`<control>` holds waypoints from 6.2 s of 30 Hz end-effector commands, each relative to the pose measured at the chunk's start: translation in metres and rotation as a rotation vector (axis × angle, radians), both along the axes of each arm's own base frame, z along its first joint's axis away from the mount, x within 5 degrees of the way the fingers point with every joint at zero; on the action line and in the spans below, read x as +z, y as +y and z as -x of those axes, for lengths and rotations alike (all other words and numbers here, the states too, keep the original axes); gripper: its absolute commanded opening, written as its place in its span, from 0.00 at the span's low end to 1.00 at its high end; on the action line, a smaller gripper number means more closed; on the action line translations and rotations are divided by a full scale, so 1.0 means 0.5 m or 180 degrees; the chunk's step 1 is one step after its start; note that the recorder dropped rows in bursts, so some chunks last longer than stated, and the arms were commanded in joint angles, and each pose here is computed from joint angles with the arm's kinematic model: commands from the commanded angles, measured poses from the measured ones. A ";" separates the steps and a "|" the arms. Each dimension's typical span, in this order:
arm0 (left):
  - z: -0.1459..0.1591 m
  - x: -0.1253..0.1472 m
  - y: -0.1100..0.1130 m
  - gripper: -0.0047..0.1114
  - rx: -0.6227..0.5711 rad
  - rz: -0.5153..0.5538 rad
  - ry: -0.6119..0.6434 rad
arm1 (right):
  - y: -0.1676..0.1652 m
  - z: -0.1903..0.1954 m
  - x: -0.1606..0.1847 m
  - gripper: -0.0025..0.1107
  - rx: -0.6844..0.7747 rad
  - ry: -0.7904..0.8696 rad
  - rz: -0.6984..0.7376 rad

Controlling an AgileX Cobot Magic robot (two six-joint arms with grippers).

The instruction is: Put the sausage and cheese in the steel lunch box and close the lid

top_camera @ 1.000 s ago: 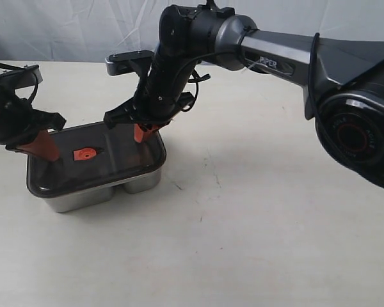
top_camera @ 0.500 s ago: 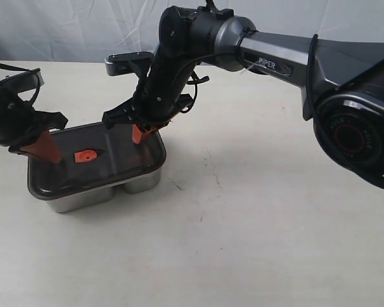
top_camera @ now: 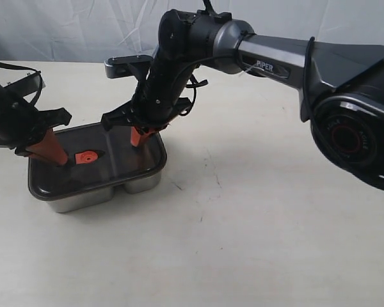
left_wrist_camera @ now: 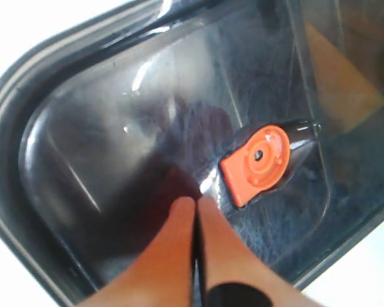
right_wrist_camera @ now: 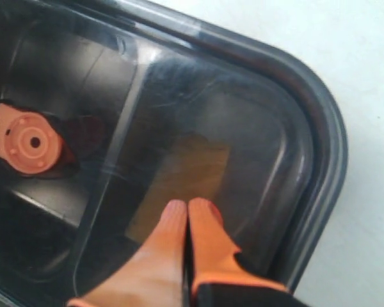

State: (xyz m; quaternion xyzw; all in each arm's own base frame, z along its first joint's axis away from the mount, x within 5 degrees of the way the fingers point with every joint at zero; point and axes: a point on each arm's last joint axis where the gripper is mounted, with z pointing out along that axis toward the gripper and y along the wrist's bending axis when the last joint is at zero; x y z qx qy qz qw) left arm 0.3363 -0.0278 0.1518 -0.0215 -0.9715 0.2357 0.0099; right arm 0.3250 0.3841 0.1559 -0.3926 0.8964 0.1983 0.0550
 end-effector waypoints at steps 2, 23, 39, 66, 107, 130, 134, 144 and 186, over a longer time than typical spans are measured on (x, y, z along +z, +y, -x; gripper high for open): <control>0.029 -0.095 0.021 0.04 -0.0449 -0.0525 0.0367 | -0.006 0.031 -0.095 0.02 0.0160 0.0428 0.0437; 0.011 0.207 0.029 0.04 -0.0242 -0.0775 -0.1414 | -0.046 -0.008 0.198 0.02 -0.0202 -0.1085 -0.0142; 0.290 0.476 0.032 0.04 0.0233 -0.1070 -0.3722 | -0.253 0.044 0.393 0.02 -0.0448 -0.1234 -0.0448; 0.472 0.452 0.027 0.04 0.0259 -0.1123 -0.4191 | -0.415 0.252 0.250 0.02 -0.0972 -0.1276 -0.0777; 0.472 0.452 0.027 0.04 0.0254 -0.1125 -0.4192 | -0.787 0.520 0.257 0.02 -0.3651 -0.3726 -0.0646; 0.472 0.452 0.027 0.04 0.0254 -0.1125 -0.4192 | -0.783 0.537 0.055 0.02 -0.3695 -0.3454 -0.0593; 0.472 0.452 0.027 0.04 0.0254 -0.1125 -0.4192 | -0.783 0.539 0.058 0.02 -0.3687 -0.3532 -0.0625; 0.472 0.452 0.027 0.04 0.0254 -0.1125 -0.4192 | -0.783 0.539 0.058 0.02 -0.3692 -0.3516 -0.0623; 0.555 0.089 0.052 0.04 0.1508 -0.0840 -0.4155 | -0.783 0.540 0.056 0.02 -0.3698 -0.3495 -0.0618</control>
